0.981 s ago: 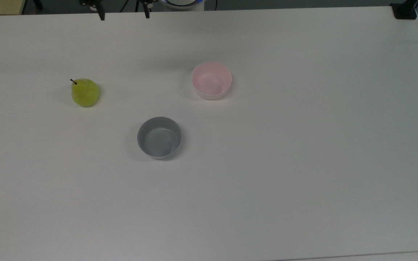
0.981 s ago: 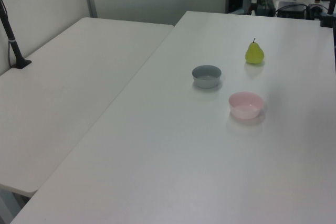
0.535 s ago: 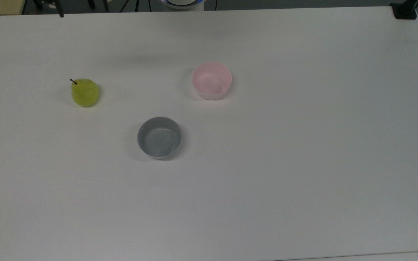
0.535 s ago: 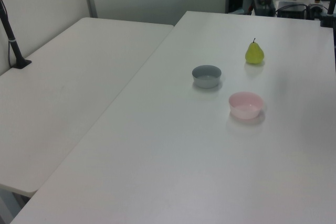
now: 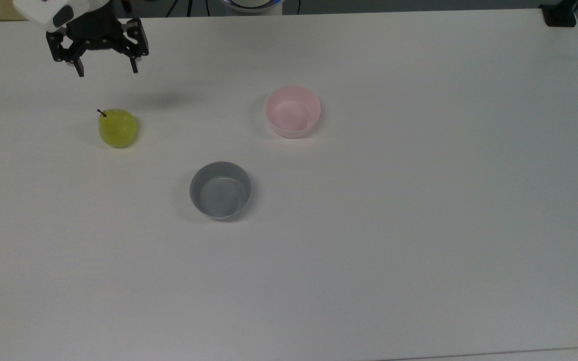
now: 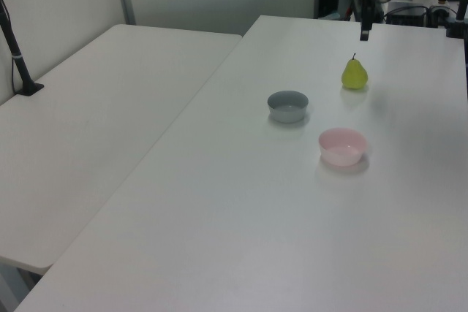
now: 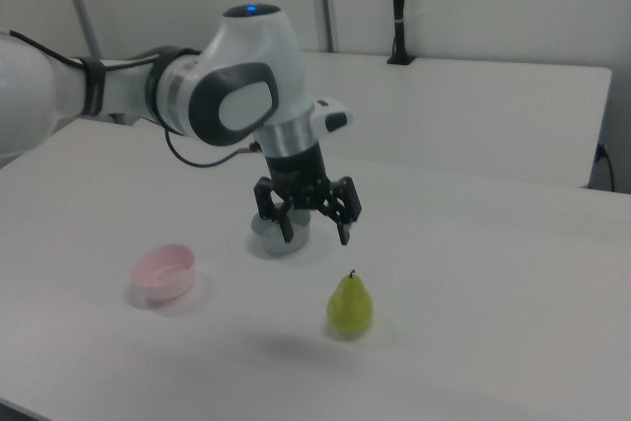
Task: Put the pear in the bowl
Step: 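Move the open gripper over the green pear and lower it, then close the gripper around the green pear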
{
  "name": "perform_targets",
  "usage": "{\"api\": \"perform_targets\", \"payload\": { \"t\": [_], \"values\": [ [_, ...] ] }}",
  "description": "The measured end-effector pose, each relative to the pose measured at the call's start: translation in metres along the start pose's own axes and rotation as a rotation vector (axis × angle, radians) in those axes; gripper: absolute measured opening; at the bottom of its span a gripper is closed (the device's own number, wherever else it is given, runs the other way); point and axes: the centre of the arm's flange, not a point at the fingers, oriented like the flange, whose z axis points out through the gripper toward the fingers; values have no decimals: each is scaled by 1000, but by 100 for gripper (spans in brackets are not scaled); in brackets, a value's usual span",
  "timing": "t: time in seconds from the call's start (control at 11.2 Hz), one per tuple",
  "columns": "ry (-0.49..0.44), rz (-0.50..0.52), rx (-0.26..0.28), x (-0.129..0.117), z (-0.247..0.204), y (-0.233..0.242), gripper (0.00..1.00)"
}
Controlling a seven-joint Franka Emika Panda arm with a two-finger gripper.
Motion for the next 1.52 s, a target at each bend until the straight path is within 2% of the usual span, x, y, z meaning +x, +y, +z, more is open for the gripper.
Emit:
{"api": "perform_targets", "payload": {
  "t": [0.18,0.54,0.71,1.07,1.16,1.25,1.34,1.52],
  "values": [
    [-14,17,4,-2,23,10,100],
    [0,27,-10,9,72,16,100],
    [-21,24,0,11,94,15,100],
    [3,19,-13,16,122,13,98],
    [-6,17,-9,15,129,12,89],
    [-14,17,-5,14,134,11,72],
    [-11,21,-6,14,133,11,64],
    [-11,60,-6,14,133,11,64]
  ]
}}
